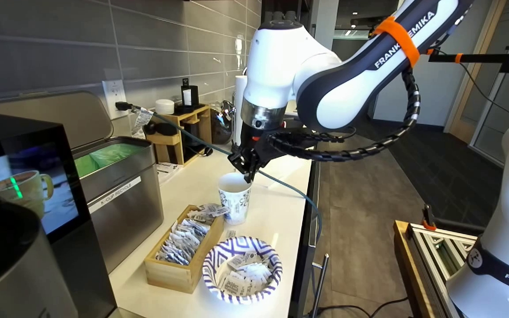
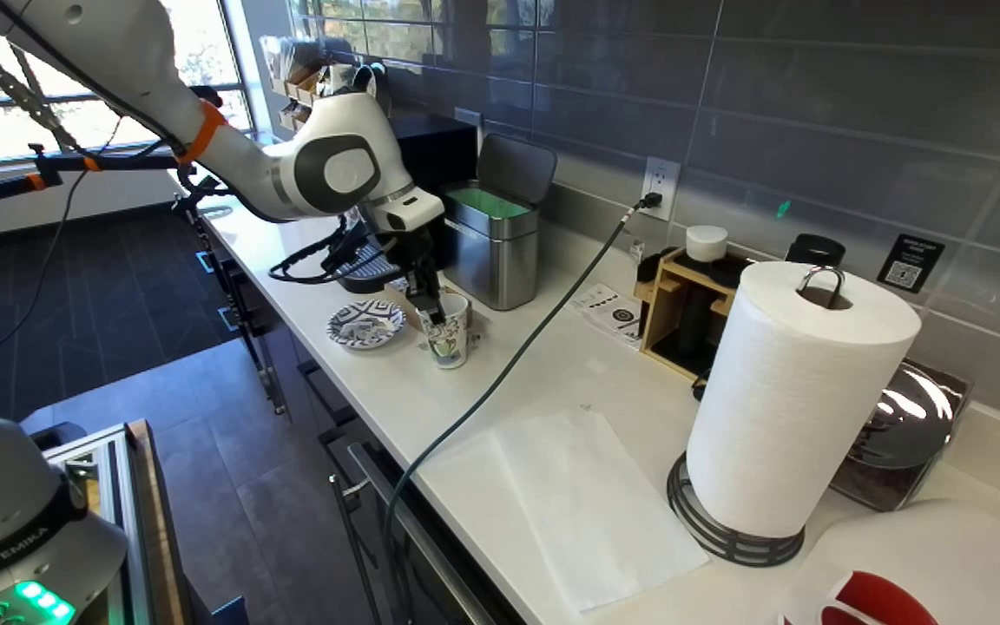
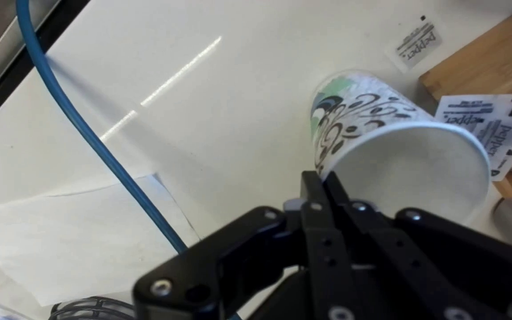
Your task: Move the cup to the right
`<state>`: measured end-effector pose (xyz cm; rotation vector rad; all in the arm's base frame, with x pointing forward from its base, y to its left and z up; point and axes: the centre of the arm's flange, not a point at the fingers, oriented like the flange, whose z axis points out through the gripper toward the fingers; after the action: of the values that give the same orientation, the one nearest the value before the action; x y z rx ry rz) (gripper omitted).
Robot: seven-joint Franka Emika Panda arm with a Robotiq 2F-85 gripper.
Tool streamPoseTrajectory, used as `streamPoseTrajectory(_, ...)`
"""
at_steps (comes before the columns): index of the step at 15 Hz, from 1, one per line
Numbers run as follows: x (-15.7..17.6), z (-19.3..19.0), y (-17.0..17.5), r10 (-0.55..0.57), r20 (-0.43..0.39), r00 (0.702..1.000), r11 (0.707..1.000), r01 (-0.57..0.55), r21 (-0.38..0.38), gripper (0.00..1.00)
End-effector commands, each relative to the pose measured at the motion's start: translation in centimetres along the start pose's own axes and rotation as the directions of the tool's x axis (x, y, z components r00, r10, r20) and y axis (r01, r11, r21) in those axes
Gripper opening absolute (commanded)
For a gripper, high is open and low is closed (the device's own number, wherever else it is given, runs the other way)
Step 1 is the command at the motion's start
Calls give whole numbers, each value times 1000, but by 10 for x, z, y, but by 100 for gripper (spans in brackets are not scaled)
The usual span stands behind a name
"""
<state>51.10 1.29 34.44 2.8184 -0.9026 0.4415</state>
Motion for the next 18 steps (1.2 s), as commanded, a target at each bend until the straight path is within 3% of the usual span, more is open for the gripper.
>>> streamPoseTrajectory(1,20,-34,28,6,10,1000,999,-6,31,1)
streamPoseTrajectory(4,47,-65,77,41,-8,999,998,-41,40,1)
streamPoseTrajectory(10,81,-108,163,232,109,967,970,-238,47,1)
streamPoseTrajectory(14,96,-112,150,421,140,896,899,-433,71,1)
streamPoseTrajectory(15,88,-112,164,355,107,929,929,-364,69,4)
streamPoseTrajectory(18,91,-113,155,392,117,913,913,-401,75,4)
